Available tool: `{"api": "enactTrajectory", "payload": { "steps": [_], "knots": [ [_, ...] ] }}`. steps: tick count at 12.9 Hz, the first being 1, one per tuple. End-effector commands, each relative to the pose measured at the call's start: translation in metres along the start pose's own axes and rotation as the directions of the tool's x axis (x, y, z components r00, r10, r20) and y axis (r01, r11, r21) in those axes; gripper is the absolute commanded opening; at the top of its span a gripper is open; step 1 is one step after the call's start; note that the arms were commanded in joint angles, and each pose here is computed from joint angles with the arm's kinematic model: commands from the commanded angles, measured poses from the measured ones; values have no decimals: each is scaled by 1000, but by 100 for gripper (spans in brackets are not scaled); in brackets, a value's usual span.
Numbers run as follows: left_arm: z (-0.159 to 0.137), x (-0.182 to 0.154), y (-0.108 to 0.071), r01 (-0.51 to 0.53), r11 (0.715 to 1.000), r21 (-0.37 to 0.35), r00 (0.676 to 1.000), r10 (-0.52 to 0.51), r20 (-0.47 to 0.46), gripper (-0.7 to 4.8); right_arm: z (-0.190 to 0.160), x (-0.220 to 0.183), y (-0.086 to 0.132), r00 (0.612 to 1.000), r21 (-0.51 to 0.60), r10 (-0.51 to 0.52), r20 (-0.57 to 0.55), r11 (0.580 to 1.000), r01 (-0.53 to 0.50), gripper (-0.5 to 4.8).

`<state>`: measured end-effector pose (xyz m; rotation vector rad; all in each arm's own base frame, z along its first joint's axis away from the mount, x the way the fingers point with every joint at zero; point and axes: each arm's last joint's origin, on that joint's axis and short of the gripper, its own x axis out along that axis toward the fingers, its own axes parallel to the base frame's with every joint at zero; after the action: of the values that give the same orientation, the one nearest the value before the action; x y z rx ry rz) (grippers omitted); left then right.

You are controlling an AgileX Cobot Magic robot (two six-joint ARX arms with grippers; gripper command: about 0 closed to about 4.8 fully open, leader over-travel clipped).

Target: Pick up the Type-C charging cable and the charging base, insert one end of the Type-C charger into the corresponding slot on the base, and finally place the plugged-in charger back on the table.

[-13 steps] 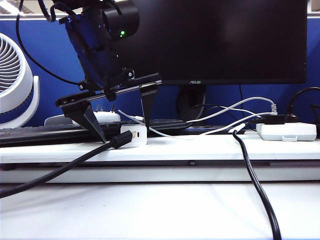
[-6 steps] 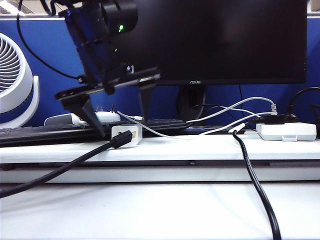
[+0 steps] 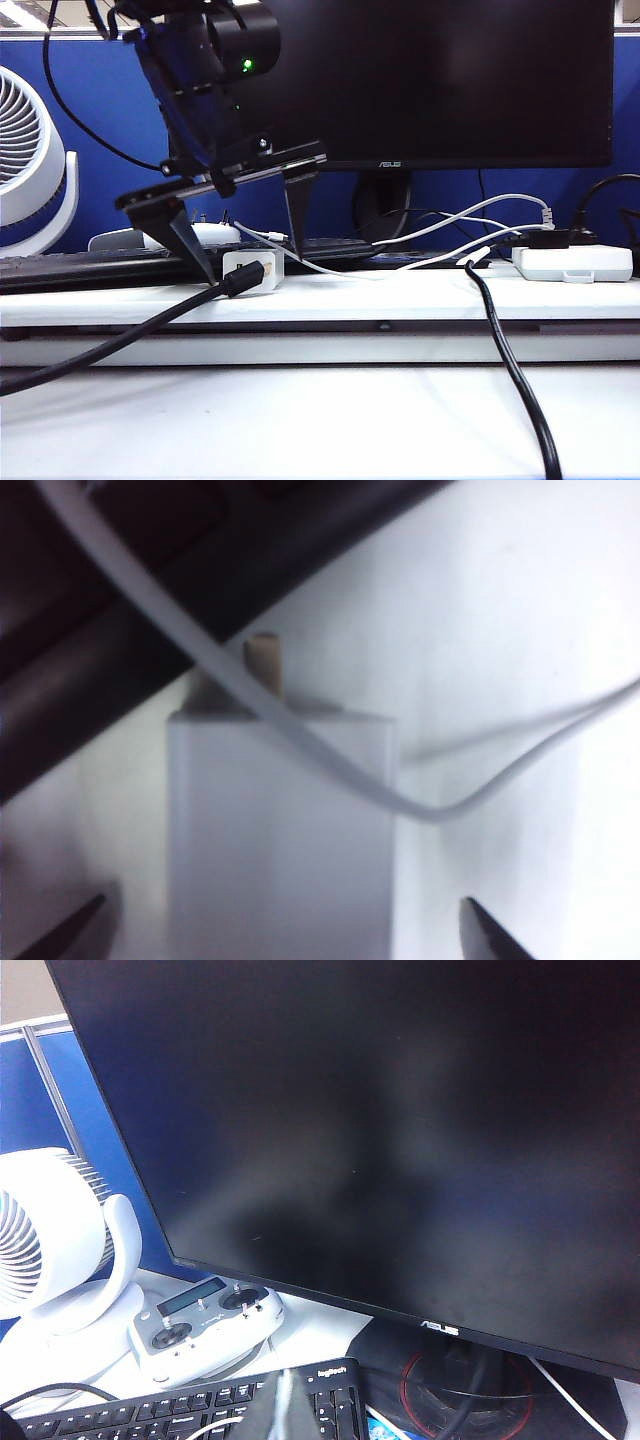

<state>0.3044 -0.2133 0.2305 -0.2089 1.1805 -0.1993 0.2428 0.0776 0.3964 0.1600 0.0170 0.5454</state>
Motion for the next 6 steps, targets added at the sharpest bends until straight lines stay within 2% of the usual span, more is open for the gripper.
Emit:
{"api": "enactTrajectory", "payload": {
  "steps": [1,4,6],
  "knots": [
    [14,-15,0,-10,1000,-7,1000,10,16,479,6,-3,2,999,-4,16,30,1000,-16,-1],
    [32,-30,1,-16,1000,-1,1000,16,18,479,6,-3,3,999,11,32,27,999,-32,-1],
    [32,-25,-1,4,1000,2,999,-4,-34,479,6,-3,3,999,10,32,28,999,-32,-1]
  ]
}}
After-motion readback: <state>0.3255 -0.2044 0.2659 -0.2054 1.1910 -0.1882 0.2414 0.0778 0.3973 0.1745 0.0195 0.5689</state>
